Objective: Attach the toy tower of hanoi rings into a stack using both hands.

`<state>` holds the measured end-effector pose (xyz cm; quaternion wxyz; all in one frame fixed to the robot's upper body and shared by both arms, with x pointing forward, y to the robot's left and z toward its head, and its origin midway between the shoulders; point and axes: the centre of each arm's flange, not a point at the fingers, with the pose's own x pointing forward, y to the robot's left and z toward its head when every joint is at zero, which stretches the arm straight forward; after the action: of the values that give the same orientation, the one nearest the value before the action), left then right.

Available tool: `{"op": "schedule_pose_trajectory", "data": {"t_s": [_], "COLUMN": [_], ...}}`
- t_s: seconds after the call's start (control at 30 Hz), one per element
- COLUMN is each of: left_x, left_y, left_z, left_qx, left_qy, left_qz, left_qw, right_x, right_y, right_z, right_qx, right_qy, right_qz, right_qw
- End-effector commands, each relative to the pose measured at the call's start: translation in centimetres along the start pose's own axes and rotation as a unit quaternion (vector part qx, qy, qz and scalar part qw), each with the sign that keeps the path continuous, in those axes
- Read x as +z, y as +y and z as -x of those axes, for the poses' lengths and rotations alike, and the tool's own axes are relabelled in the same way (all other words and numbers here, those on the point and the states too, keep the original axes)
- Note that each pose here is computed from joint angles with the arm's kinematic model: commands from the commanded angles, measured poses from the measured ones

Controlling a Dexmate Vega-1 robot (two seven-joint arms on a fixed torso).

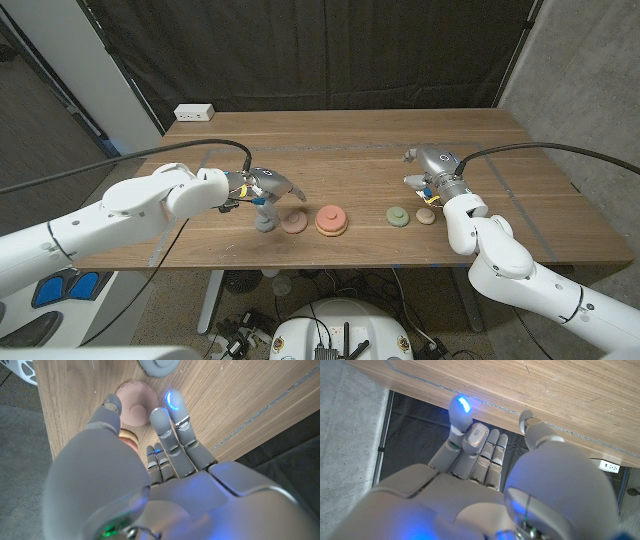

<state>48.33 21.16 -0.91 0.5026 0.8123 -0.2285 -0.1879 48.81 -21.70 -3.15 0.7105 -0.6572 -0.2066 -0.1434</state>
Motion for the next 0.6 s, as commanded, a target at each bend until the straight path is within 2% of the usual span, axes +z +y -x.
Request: {"op": "schedule_pose_trajectory", "data": {"t_s": [0.03,0.6], "left_x": [0.0,0.3], "left_y": [-0.5,-1.7], "left_z": [-0.8,-1.9], "left_qx": [0.002,-0.009], "left_qy": [-0.002,0.0], "left_qz": [-0.014,-0.014], "left_qw": [1.0,1.0], "right_x": [-0.1,-0.1], "right_y": [0.1,0.0], "right_z": [0.3,0.4], "right_qx": [0.004,0.003], "right_qy": [0.005,0.008], "right_qz": [0.002,0.002], "right_qw": [1.0,1.0]}}
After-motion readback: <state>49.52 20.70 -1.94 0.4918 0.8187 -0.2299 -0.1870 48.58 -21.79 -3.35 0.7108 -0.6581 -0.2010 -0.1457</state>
